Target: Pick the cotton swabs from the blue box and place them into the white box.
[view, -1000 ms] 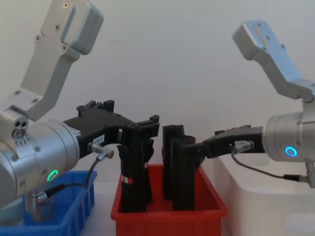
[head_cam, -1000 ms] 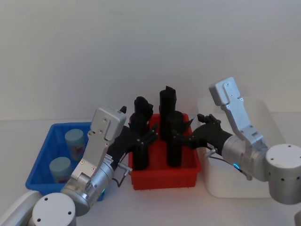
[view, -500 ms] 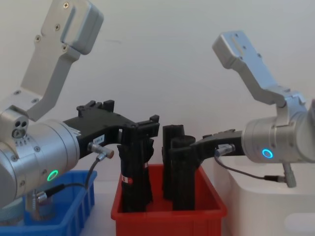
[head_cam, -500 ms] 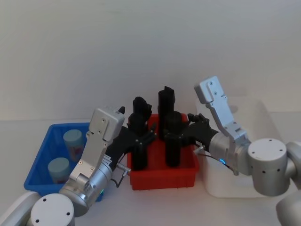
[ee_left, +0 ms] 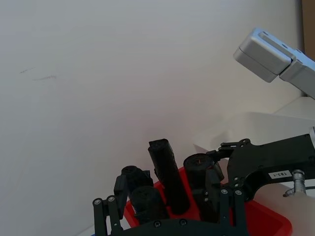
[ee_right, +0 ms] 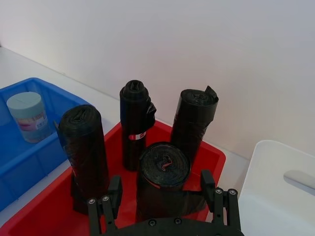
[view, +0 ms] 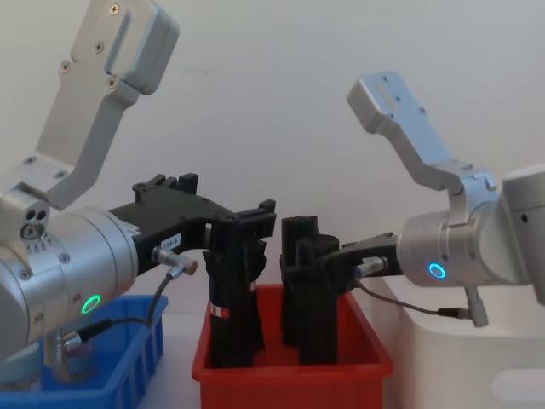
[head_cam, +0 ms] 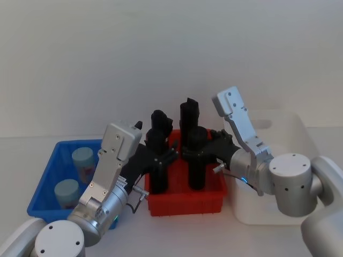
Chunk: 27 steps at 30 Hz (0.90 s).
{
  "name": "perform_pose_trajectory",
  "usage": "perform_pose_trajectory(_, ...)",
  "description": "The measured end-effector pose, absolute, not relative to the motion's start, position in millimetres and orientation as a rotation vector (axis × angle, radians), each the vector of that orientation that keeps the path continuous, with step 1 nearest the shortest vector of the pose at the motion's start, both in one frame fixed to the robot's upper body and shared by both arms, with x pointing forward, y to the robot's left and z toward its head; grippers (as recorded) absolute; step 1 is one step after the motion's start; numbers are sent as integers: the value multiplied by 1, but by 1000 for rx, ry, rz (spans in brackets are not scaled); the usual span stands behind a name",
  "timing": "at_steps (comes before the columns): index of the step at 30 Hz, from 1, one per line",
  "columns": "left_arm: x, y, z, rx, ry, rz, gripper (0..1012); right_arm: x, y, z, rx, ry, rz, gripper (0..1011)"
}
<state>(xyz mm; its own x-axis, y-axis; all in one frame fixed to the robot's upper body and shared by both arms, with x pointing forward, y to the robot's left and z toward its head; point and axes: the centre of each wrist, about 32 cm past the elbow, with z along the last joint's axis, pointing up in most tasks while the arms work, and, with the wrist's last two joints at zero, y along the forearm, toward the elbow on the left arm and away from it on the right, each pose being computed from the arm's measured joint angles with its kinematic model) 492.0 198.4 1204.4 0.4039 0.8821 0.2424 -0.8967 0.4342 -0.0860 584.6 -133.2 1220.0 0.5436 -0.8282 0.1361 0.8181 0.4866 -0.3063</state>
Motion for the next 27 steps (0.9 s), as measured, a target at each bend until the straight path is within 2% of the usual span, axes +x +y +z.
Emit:
perform_pose_trajectory(18,492,198,1204,61,-268,1124,1004,599,-123,1216,-372,89,-985,996)
perform_pose_trajectory(25,492,198,1204,61,-268,1124,1004,601,-122,1215,-374,100,-978,862)
perform_pose_trajectory(26,492,198,1204,61,-268,1124,1004,601,-122,1215,-374,101,-978,800)
perform_pose_trajectory(27,492,198,1204,61,-268,1124,1004,601,-121,1215,-374,102,-978,783)
